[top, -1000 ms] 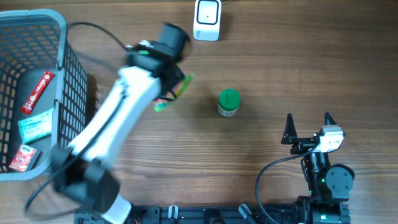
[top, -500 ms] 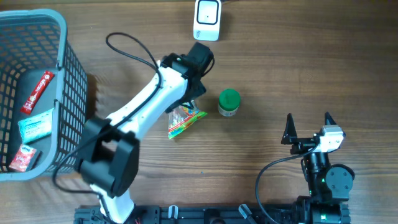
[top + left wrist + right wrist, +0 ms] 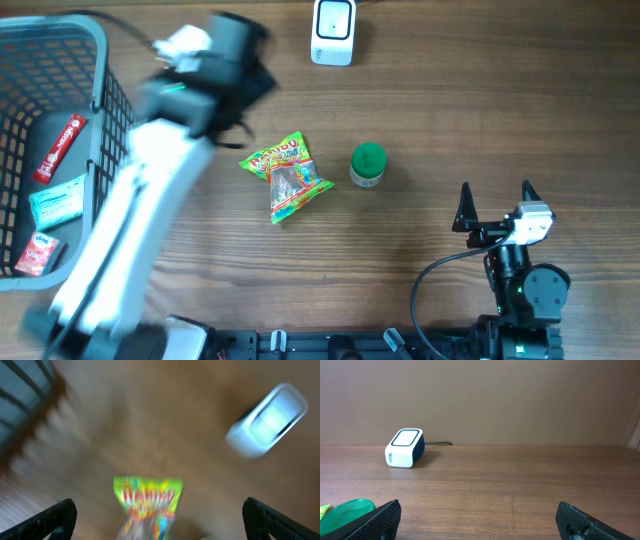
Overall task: Scan the item barcode
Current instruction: 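Return the left gripper to the basket and grasp the blue wipes pack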
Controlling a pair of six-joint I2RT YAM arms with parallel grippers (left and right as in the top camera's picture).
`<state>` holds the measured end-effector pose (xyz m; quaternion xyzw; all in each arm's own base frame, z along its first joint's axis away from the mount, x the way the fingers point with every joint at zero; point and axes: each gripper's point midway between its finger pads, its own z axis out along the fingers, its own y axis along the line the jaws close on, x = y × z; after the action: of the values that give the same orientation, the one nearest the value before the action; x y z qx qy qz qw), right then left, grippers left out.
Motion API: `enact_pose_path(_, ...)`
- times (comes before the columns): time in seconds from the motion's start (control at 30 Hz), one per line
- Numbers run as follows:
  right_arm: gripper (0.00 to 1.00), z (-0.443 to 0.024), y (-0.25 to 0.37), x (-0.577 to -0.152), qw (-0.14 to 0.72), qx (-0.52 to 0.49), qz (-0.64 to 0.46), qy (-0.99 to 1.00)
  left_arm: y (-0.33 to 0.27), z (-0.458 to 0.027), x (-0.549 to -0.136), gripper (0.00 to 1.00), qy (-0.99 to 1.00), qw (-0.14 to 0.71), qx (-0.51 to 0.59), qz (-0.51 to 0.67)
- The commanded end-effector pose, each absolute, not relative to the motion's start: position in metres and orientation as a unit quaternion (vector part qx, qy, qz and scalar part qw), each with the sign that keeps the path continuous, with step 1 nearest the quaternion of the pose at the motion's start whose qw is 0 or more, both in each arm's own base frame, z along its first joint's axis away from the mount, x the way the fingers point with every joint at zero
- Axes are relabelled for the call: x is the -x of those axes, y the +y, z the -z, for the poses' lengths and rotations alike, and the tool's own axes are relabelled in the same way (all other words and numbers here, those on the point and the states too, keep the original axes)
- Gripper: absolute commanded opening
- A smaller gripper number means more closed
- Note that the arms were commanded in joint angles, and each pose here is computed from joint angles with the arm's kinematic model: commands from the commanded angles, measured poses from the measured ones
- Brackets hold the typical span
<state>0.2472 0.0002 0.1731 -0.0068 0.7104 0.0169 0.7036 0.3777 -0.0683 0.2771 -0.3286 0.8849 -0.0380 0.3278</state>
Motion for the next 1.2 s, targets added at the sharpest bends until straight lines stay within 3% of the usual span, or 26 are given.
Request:
enact_pose_path(0.0, 1.0, -0.174, -0.001, -0.247, 0.706, 0.008, -0.009, 0.708, 0.017, -0.359, -0.346, 1.0, 0.812, 0.426, 0.398, 0.034)
enact_pose_path(0.17, 1.0, -0.174, -0.001, -0.247, 0.706, 0.007, -0.009, 0.708, 0.114, -0.383, -0.293, 1.0, 0.728, 0.452, 0.515, -0.018)
enact_pose_path(0.4, 1.0, -0.174, -0.001, -0.247, 0.706, 0.008, -0.009, 0.708, 0.191, -0.315, -0.238, 1.0, 0.602, 0.319, 0.732, -0.023)
enact_pose_path(0.77, 1.0, -0.174, -0.001, -0.247, 0.706, 0.008, -0.009, 0.708, 0.25, -0.214, -0.238, 1.0, 0.499, 0.169, 0.848, -0.052)
enact_pose_path(1.17, 1.0, -0.174, -0.001, -0.247, 0.706, 0.007, -0.009, 0.708, 0.284, -0.091, -0.278, 1.0, 0.539, 0.086, 0.833, -0.091)
